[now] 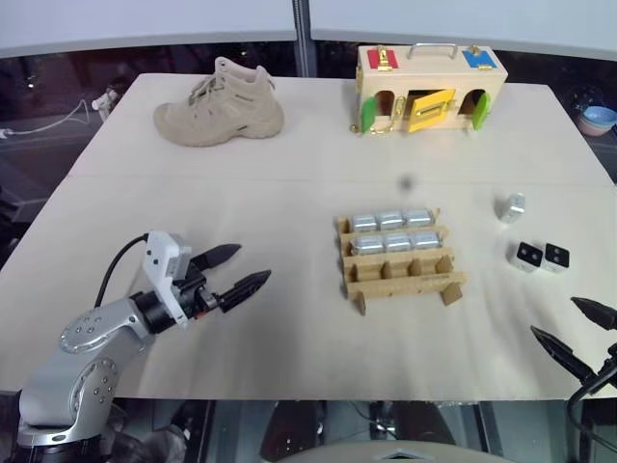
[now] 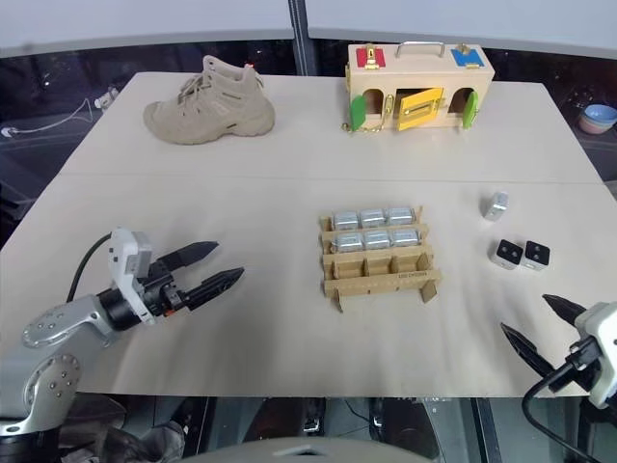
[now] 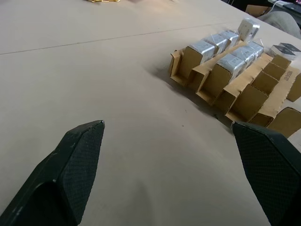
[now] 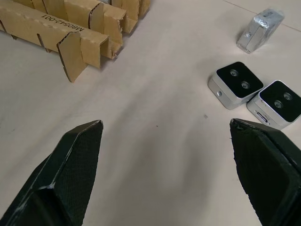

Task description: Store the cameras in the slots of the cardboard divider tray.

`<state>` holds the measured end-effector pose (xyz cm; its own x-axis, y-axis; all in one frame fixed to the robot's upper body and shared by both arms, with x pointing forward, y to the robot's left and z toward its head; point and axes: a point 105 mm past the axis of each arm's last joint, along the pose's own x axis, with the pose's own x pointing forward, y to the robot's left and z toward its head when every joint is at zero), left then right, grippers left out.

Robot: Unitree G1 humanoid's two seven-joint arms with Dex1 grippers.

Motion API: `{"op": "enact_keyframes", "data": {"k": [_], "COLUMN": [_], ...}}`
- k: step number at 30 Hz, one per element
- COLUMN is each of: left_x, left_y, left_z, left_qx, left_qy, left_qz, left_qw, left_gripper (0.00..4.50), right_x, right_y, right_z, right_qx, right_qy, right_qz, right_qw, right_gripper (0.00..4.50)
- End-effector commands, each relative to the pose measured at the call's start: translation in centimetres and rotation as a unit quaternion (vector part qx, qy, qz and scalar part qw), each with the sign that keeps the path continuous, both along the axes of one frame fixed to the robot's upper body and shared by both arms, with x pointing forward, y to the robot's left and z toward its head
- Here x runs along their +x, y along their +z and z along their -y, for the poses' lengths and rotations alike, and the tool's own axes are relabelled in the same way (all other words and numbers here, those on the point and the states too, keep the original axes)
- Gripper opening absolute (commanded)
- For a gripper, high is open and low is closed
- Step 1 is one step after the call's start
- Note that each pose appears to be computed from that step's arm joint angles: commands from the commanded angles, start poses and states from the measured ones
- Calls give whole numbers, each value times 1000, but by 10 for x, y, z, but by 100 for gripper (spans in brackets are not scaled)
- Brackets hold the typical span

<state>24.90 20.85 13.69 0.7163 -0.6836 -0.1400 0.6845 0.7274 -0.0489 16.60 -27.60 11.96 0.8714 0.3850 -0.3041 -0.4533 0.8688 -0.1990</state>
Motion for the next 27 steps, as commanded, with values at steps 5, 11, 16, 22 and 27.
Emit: {"op": "enact_keyframes", "data": {"k": [5,11,16,22,27], "left_x": [18,15,-10,-10,-9], "left_y": [38,62,71,75,73], "left_z": [15,33,57,61,61], "left_qx": [-35,-42,-15,-11,-4], "left_qy": [-24,-76,-210,-223,-216], "left_qz": [65,119,116,126,125], "left_qw": [997,989,971,966,968], "left_gripper": [450,450,450,450,450], "right_x": [25,47,64,81,99], "right_y": [10,10,11,0,-1], "right_z": [15,26,16,-6,-27], "right_qx": [-6,0,49,102,143], "right_qy": [-128,-203,-221,-258,-295], "right_qz": [56,20,-10,-51,-55], "right_qw": [990,979,974,959,943], "right_gripper": [429,429,429,429,429]}}
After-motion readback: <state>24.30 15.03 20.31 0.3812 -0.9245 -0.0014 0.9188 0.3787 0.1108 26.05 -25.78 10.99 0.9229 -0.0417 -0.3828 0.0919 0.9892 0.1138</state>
